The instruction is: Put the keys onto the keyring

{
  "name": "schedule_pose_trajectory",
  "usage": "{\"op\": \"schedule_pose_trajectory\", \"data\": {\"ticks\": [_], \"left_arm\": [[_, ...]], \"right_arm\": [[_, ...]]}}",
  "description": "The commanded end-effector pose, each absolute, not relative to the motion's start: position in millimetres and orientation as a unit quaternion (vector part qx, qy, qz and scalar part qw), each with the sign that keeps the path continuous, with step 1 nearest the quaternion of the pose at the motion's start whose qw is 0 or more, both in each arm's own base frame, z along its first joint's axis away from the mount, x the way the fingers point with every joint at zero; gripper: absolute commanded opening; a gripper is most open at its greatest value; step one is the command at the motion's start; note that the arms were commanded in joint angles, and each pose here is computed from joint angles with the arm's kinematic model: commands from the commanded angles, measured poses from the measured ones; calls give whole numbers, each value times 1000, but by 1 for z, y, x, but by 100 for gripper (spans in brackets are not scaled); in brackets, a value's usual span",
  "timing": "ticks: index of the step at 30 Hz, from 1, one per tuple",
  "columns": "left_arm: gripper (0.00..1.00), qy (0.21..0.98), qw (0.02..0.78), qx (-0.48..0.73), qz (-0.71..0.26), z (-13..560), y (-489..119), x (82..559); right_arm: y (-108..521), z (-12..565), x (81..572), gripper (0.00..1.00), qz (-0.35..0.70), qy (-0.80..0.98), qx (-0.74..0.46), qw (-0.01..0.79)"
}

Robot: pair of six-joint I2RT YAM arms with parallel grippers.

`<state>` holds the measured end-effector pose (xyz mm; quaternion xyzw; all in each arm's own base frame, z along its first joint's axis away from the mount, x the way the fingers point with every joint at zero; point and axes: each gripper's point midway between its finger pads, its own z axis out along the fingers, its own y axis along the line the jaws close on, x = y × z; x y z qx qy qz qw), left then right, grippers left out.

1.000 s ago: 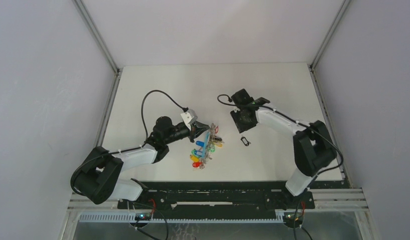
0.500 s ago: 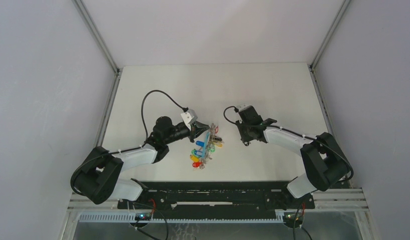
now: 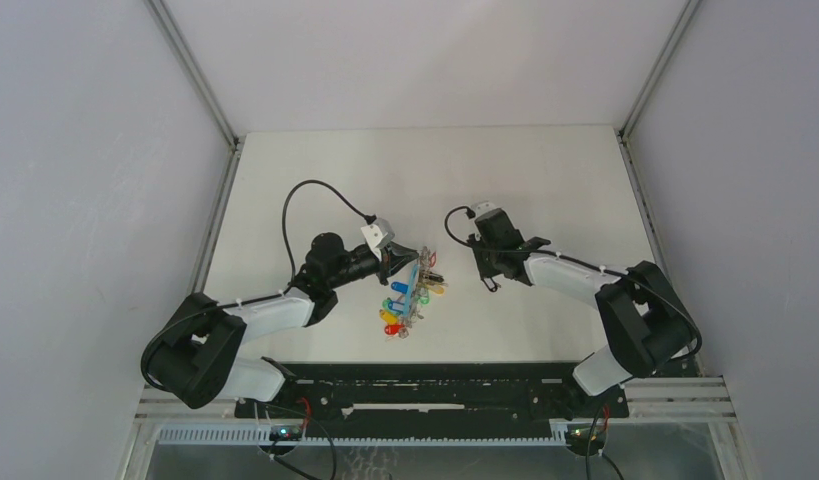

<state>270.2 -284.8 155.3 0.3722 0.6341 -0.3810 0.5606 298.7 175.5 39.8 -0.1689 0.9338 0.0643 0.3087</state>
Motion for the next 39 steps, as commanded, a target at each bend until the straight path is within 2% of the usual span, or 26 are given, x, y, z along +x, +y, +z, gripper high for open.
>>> {"op": "schedule_pose_trajectory", "data": {"ticks": [1, 10, 16, 20, 24, 29, 39], "left_arm": [[0, 598, 594, 379, -382, 190, -292, 277], [0, 597, 594, 379, -383, 191, -292, 276], [0, 596, 595, 379, -383, 191, -292, 276], [0, 595, 596, 380, -383, 192, -292, 275], [0, 594, 596, 380, -383, 193, -291, 275], [0, 592, 599, 380, -382, 194, -291, 275], [0, 595, 593, 385, -382, 193, -291, 274]], "right_arm": [[179, 40, 304, 16, 65, 937, -152, 309], [178, 34, 302, 11, 58, 943, -151, 292], [174, 37, 302, 0, 44, 946, -151, 283], [175, 49, 300, 0, 43, 951, -155, 264], [181, 61, 292, 0, 60, 962, -167, 208], [173, 54, 266, 0, 53, 976, -192, 90], [157, 58, 250, 0, -5, 967, -252, -28]]}}
